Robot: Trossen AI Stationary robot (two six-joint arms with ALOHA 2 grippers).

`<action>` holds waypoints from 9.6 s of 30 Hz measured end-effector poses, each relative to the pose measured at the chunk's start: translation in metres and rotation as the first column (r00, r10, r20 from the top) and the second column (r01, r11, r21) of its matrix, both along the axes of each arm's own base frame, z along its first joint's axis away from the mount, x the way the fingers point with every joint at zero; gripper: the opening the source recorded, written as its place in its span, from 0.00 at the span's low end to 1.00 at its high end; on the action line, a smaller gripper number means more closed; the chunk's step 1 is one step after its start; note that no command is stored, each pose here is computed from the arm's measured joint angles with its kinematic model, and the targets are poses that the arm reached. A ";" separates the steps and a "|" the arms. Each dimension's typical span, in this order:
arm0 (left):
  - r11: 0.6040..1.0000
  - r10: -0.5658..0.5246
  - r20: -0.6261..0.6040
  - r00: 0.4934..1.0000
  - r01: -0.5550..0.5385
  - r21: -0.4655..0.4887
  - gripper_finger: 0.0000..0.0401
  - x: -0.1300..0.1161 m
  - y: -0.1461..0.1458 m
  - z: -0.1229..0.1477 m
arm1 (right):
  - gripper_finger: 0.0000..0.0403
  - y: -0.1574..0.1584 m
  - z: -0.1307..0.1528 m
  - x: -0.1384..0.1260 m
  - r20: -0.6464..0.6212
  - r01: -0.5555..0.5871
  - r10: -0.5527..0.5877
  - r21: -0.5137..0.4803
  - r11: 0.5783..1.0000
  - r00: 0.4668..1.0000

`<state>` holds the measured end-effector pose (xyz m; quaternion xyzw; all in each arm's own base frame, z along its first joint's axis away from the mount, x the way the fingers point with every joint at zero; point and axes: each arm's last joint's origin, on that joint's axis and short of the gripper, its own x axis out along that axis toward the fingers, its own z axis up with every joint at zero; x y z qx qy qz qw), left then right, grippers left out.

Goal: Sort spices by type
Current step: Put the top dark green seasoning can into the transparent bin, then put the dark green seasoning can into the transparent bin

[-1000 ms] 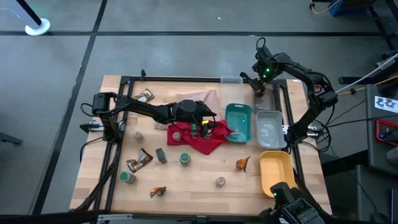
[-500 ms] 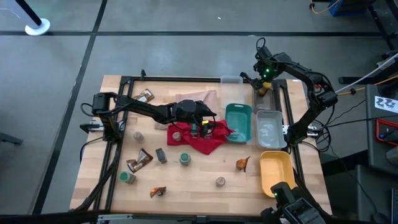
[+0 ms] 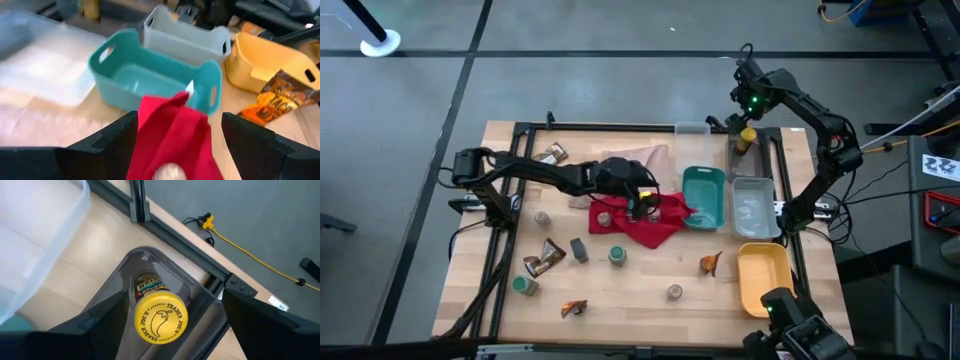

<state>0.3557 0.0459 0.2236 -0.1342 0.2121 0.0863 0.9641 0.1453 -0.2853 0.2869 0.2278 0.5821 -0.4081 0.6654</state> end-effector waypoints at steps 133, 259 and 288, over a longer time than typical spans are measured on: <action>0.996 0.009 0.110 0.994 -0.019 0.092 0.27 -0.019 -0.030 0.043 | 0.57 0.199 0.051 0.191 0.567 -0.866 0.765 -0.168 0.471 0.306; 0.989 0.079 -0.071 0.994 -0.069 0.133 0.52 -0.042 -0.002 0.042 | 0.43 -0.017 -0.046 0.123 -0.059 -0.505 0.516 0.138 0.852 0.855; 0.821 -0.344 -0.631 0.695 0.549 0.156 0.52 -0.128 -0.076 0.044 | 0.43 0.051 0.008 0.171 0.109 -0.628 0.621 0.221 0.746 0.776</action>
